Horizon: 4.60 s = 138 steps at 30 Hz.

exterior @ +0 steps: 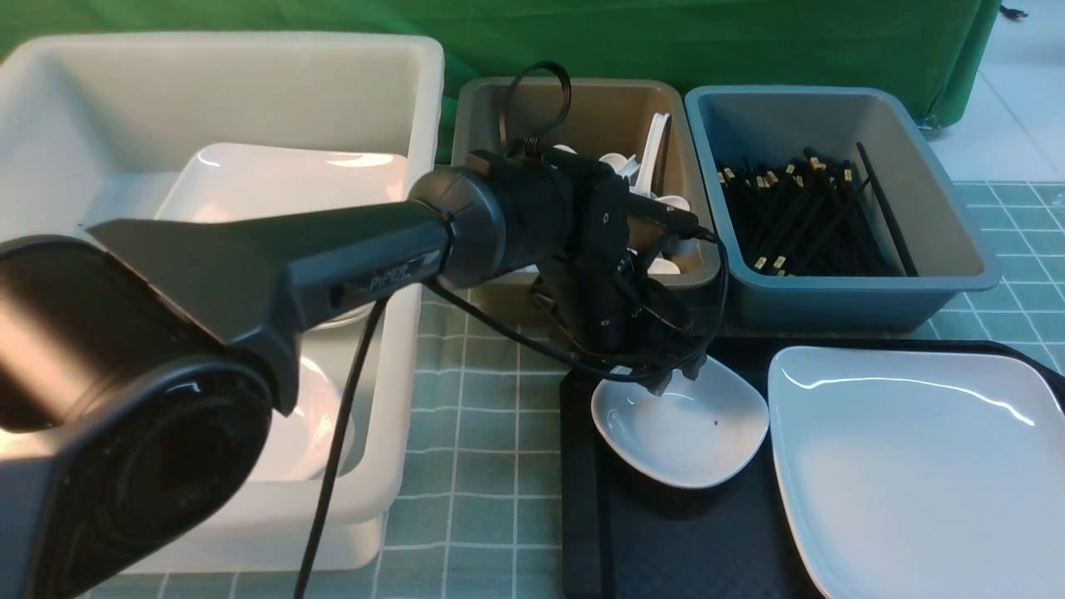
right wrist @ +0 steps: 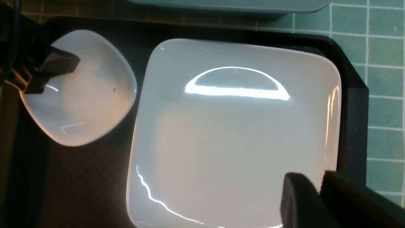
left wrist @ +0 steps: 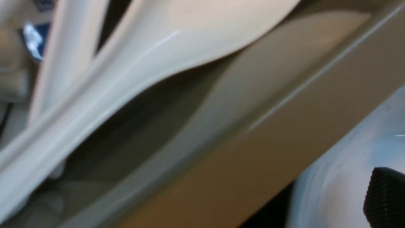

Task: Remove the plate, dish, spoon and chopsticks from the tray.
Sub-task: Use the left arm to grab a small plate from the dinner plate, then use the left arm to put the small plate into the large storage box on the left, then use the right arm to grab a plate from the dinner plate, then use the right arm to put the plate into the large storage box on the left

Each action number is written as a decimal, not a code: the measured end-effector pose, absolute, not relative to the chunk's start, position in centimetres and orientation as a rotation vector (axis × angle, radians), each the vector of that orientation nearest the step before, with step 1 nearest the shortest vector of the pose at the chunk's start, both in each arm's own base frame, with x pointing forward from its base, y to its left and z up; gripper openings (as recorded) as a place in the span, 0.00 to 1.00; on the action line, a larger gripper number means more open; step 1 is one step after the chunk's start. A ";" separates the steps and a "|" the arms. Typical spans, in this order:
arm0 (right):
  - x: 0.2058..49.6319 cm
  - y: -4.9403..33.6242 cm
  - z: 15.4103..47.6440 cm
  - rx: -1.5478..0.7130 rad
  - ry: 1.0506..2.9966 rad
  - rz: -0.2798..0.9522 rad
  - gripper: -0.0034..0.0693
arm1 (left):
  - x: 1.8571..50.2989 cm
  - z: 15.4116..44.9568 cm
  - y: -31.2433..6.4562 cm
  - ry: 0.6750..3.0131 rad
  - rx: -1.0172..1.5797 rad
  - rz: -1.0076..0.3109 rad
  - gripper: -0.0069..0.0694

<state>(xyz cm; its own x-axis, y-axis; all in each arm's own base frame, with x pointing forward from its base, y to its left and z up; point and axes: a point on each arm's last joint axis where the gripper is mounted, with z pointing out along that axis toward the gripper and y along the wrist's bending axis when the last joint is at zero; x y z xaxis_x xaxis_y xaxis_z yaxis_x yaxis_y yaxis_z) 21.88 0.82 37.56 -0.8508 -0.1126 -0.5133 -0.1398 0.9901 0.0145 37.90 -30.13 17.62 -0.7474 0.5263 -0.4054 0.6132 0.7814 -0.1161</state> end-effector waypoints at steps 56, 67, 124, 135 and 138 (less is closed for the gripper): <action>22.1 0.8 37.7 -0.174 2.571 0.067 0.24 | 27.1 27.3 1.2 2.668 -0.342 -0.395 0.12; 22.1 1.7 37.5 -0.276 2.572 0.157 0.25 | 27.0 23.7 1.7 2.705 -0.377 -0.327 0.52; 19.4 15.4 29.0 -0.807 2.653 0.135 0.20 | 19.6 35.0 0.0 2.495 -0.077 -0.331 0.09; 18.8 15.5 33.5 -0.808 2.566 0.233 0.13 | 19.6 35.1 -0.1 2.486 -0.074 -0.350 0.09; 18.7 15.6 34.0 -0.817 2.558 0.264 0.13 | 19.6 35.1 -0.1 2.486 -0.072 -0.349 0.09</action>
